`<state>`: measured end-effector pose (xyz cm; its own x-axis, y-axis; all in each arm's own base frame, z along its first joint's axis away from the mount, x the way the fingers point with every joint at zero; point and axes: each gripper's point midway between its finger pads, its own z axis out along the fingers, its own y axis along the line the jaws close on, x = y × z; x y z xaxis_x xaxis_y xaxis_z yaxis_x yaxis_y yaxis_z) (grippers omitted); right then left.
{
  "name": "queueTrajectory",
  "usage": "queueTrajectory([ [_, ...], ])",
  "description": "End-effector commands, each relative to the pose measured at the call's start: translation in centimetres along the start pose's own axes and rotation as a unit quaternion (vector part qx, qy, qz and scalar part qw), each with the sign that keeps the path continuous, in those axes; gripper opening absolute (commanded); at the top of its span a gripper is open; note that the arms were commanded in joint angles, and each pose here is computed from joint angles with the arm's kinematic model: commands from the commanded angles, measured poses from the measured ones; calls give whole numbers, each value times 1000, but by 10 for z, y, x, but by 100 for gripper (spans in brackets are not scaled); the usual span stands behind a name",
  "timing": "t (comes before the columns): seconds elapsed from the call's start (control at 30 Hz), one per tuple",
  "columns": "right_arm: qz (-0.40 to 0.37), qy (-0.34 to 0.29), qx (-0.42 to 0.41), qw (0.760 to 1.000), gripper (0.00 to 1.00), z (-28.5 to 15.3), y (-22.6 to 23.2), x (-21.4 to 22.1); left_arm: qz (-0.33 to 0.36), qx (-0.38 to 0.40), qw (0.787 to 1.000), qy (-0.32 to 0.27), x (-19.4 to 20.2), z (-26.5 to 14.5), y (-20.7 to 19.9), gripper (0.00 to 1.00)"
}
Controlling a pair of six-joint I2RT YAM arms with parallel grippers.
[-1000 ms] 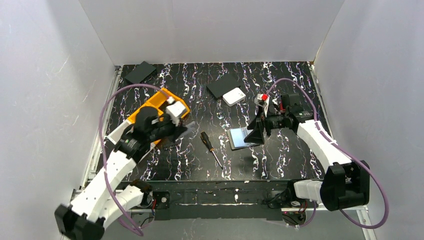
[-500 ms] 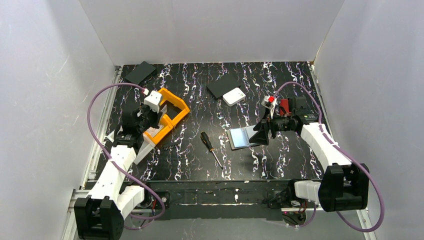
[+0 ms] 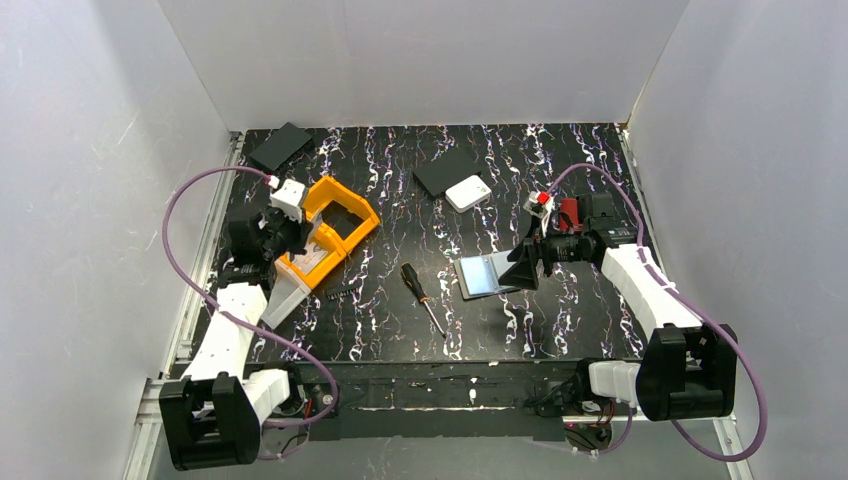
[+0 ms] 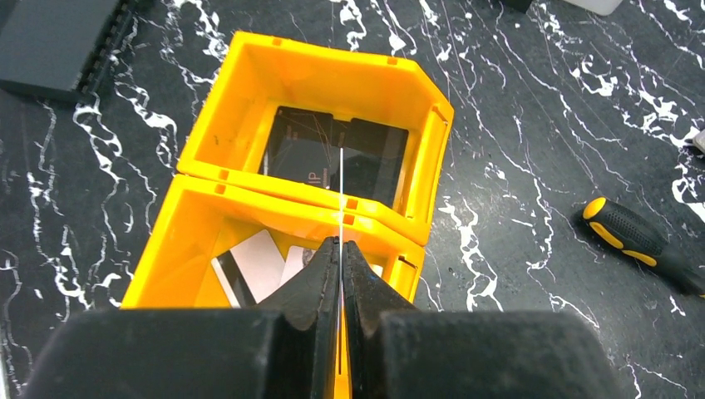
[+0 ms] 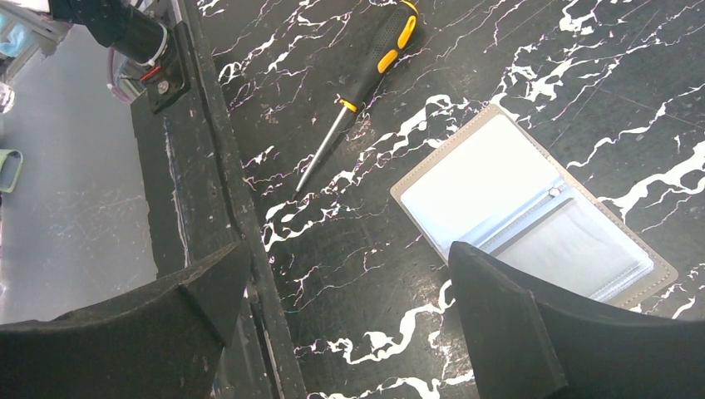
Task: Take the credit cards out of the card holder
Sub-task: Place the credit card in the storage box.
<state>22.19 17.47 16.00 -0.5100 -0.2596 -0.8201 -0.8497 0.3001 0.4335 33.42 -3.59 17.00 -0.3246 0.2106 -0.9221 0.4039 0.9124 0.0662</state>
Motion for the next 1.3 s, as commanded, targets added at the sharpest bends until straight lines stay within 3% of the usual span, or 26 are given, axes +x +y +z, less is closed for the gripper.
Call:
queueTrajectory([
  [0.0,-4,-6,-6,1000,98,-2,1,-1,1,12,1000,6,-1,5,2,0],
  [0.5,0,-10,-12,1000,98,-4,3,-2,12,-34,999,21,30,-9,8,0],
  [1.27,-3,-21,-13,1000,98,-9,6,-6,-12,26,997,78,76,14,-7,0],
])
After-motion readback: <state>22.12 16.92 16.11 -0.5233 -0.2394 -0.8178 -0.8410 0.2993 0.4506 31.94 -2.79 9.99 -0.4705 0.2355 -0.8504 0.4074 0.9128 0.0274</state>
